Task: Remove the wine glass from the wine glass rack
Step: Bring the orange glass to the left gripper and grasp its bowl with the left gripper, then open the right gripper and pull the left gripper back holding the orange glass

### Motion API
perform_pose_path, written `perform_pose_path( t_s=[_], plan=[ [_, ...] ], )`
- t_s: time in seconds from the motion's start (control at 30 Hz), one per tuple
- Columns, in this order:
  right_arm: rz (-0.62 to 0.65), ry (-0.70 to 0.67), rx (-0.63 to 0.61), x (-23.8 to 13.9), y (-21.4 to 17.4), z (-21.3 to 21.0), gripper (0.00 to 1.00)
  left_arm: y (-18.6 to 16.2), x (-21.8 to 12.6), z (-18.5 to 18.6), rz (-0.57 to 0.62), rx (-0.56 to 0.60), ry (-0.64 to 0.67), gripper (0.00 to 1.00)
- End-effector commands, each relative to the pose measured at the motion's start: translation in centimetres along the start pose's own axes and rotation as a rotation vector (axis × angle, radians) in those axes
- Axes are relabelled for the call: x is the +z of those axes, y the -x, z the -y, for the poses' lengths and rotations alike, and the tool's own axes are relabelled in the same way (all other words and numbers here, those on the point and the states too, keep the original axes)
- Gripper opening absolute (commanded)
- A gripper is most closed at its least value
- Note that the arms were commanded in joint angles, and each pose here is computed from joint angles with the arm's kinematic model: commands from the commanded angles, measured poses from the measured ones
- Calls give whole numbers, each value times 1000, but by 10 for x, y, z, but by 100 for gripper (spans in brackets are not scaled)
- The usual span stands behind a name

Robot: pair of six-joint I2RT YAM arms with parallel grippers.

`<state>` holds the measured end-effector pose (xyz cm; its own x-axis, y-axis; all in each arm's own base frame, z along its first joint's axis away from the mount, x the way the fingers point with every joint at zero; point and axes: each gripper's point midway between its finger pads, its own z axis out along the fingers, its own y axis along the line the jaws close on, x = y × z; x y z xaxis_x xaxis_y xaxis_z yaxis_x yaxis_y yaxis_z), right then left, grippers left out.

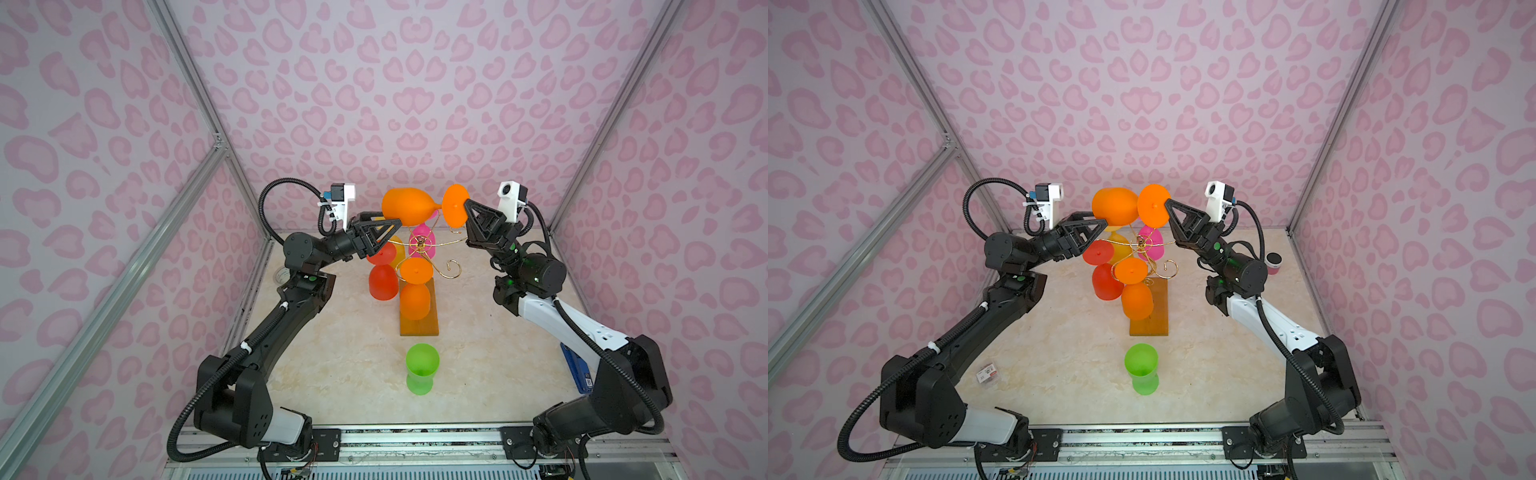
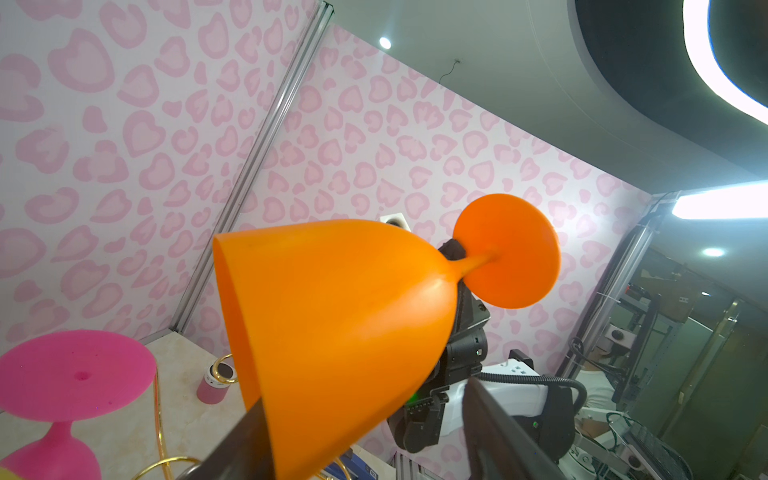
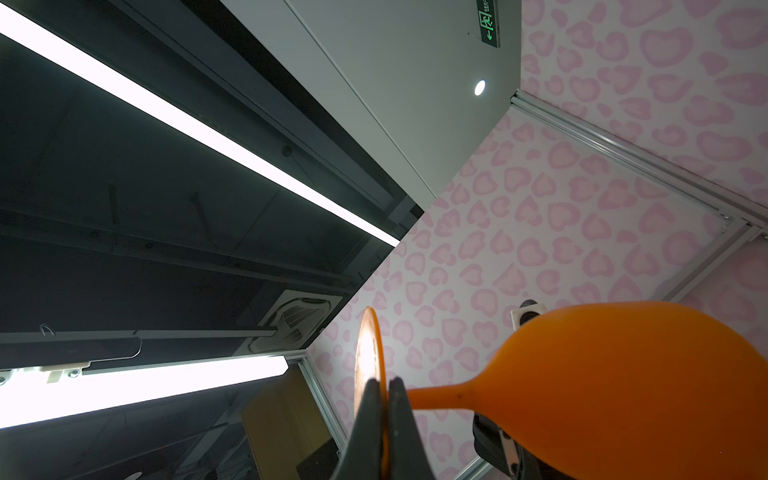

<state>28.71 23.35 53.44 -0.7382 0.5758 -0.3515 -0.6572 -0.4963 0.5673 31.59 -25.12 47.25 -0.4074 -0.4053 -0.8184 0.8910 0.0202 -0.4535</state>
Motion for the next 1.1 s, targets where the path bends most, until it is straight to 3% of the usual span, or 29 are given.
perform_pose_path(
  t_s=[0.0,0.6,1.07],
  plan=[
    [0,30,-6,0,0,-4,0,5,-1,17,8,43,-42,58],
    [63,-32,107,-12,24,34,0,1,0,32,-4,46,-74,25],
    [74,-51,92,-16,39,46,28,0,-2,56,-18,70,-109,2]
  ],
)
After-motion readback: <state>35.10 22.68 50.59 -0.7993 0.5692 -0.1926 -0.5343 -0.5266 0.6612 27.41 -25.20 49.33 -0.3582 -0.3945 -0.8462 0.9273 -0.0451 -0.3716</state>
